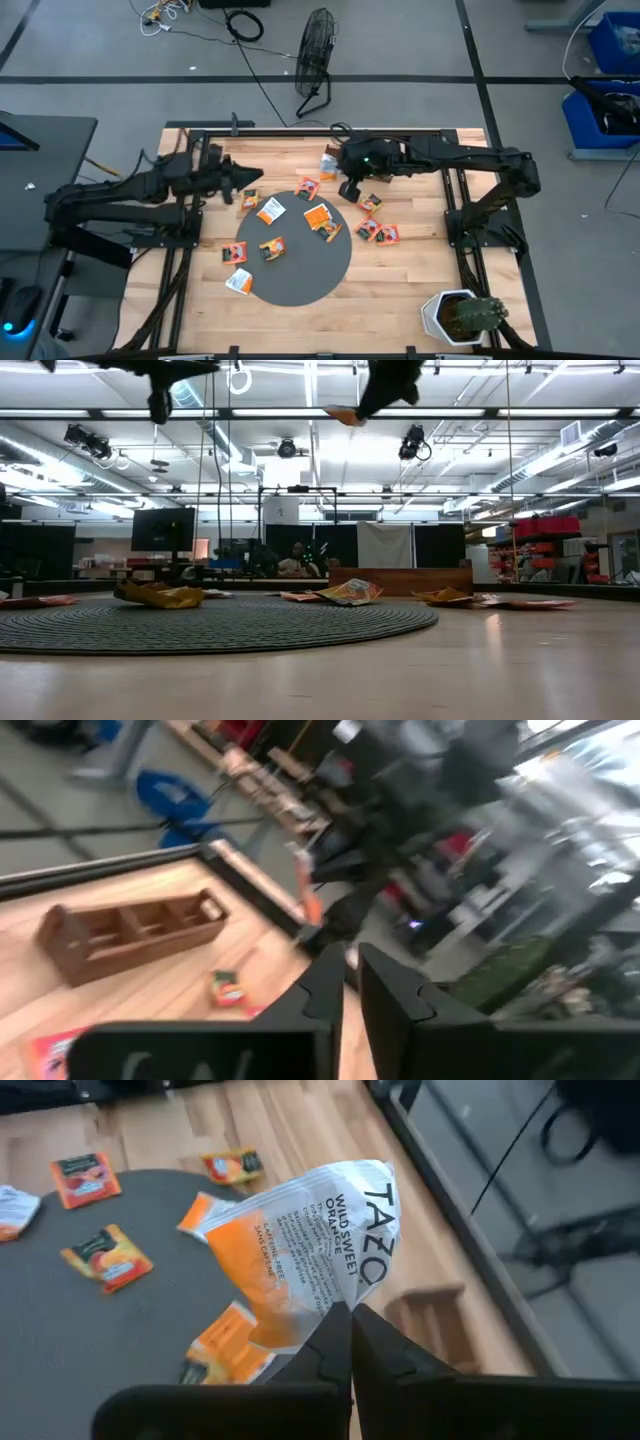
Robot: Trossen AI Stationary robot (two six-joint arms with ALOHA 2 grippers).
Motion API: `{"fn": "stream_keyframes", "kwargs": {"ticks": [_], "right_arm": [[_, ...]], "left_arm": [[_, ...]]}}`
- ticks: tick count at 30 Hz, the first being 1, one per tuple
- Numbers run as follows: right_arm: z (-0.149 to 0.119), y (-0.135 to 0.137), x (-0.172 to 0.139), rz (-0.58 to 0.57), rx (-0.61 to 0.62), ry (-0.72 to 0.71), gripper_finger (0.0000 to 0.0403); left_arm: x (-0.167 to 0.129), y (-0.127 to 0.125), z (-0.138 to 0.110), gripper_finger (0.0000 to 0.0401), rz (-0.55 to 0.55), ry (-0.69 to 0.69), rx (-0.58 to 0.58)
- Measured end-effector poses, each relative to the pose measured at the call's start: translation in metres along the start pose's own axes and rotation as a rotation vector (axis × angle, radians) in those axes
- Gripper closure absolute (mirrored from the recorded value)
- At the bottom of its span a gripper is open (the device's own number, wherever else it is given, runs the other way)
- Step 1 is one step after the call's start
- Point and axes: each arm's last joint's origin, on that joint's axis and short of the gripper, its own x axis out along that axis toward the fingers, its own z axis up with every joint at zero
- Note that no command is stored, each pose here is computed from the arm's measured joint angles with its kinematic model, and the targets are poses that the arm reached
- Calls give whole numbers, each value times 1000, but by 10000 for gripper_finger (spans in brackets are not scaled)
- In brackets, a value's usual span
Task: Pick & Place Tea
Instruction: Put the white tea bag into the left section of the wooden organizer
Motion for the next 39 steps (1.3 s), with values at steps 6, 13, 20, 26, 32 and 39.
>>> {"fn": "stream_keyframes", "kwargs": {"ticks": [6,13,20,26,32,39], "right_arm": [[19,17,0,-90,-116,-54,403],[27,33,-1,-149,-148,-122,403],[31,38,-3,-154,-135,-173,403],[32,38,-3,-150,-123,-176,403],[32,39,-3,-122,-126,-178,403],[32,40,-3,-105,-126,-183,403]], "left_arm": [[30,-10,18,278,42,36,1],[58,-13,25,183,21,113,-62],[86,-14,21,137,3,160,-40],[98,-15,21,133,-7,153,-23],[102,-13,21,141,5,152,-19],[104,-13,20,222,6,153,3]]}}
